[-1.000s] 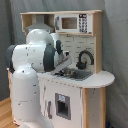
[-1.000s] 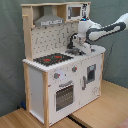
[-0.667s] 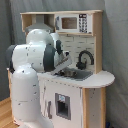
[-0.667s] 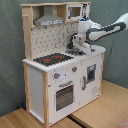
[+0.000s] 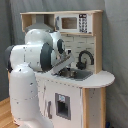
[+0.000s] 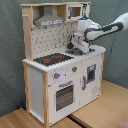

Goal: Play with the kitchen

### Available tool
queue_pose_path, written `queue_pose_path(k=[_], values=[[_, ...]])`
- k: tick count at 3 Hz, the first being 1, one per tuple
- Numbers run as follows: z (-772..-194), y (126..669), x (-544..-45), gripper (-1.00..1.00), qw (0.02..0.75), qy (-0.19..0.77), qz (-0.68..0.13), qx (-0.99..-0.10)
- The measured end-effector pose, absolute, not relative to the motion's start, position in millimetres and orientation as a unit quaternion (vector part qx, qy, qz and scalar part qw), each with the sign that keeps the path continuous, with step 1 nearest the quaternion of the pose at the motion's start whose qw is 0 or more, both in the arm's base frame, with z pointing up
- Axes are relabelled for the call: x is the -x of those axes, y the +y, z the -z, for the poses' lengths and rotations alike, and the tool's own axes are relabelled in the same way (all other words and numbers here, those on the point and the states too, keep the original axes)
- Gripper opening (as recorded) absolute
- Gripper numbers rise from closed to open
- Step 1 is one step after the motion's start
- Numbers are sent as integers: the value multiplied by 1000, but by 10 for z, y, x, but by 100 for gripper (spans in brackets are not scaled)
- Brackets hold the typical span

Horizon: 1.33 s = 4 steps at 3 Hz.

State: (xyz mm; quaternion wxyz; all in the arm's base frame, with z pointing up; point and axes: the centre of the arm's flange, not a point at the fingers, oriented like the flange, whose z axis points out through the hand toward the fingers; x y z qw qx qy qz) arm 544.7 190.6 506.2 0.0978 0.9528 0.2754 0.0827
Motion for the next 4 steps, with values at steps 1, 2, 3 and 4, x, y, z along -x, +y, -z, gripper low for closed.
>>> queue_pose_path(k=[1, 2, 3, 4], values=[[-5411, 2158, -5417, 100, 95, 289, -99, -948], [-5640, 2382, -5309, 100, 95, 302, -93, -944], [-5798, 2620, -5156, 100, 97, 320, -81, -939], [-5821, 2923, -4932, 100, 99, 333, -62, -936]])
